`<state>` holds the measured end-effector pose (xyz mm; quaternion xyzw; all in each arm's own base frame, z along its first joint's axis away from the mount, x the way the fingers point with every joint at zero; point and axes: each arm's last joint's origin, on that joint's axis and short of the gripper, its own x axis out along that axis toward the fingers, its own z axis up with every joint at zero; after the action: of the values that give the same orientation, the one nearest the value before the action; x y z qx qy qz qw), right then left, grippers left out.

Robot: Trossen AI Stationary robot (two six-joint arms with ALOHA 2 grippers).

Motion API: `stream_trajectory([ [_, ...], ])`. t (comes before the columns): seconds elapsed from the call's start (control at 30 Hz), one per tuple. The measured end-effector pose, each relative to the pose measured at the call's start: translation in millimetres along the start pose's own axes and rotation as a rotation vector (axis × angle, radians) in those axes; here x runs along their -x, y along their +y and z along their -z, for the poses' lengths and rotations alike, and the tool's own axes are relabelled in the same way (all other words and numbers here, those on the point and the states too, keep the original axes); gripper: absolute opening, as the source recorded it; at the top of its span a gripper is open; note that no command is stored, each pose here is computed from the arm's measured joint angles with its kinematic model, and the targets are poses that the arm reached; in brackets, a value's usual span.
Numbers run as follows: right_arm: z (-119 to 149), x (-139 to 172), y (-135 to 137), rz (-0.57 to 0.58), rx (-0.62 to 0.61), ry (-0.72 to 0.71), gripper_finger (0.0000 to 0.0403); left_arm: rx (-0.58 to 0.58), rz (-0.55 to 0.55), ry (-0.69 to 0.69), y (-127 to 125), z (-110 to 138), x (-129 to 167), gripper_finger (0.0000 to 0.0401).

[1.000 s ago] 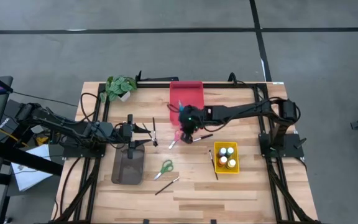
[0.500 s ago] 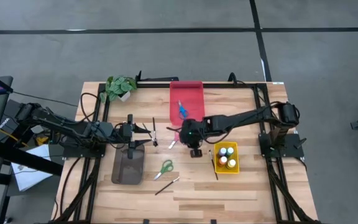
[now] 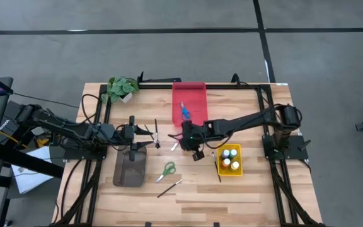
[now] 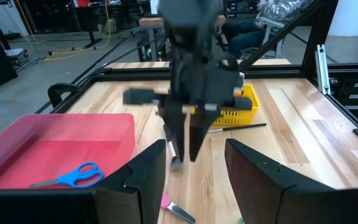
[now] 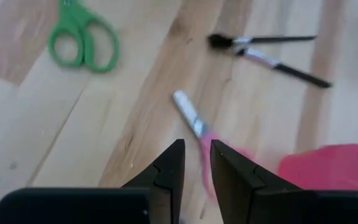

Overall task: Pick & Place Paint Supplies
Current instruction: Put the pink scissors into the pink bin

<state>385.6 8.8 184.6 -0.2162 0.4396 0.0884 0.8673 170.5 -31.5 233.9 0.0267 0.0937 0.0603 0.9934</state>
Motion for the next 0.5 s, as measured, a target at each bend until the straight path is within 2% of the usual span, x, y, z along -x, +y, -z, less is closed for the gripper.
stream_trajectory([
  [0.23, 12, -28, -1, -0.009, 0.035, 0.045, 0.0071, 0.000, 0.000, 0.000, 0, 0, 0, 0.0158],
  [0.5, 19, -29, -15, 0.013, 0.002, 0.052, 0.0071, 0.000, 0.000, 0.000, 0, 0, 0, 0.0158],
])
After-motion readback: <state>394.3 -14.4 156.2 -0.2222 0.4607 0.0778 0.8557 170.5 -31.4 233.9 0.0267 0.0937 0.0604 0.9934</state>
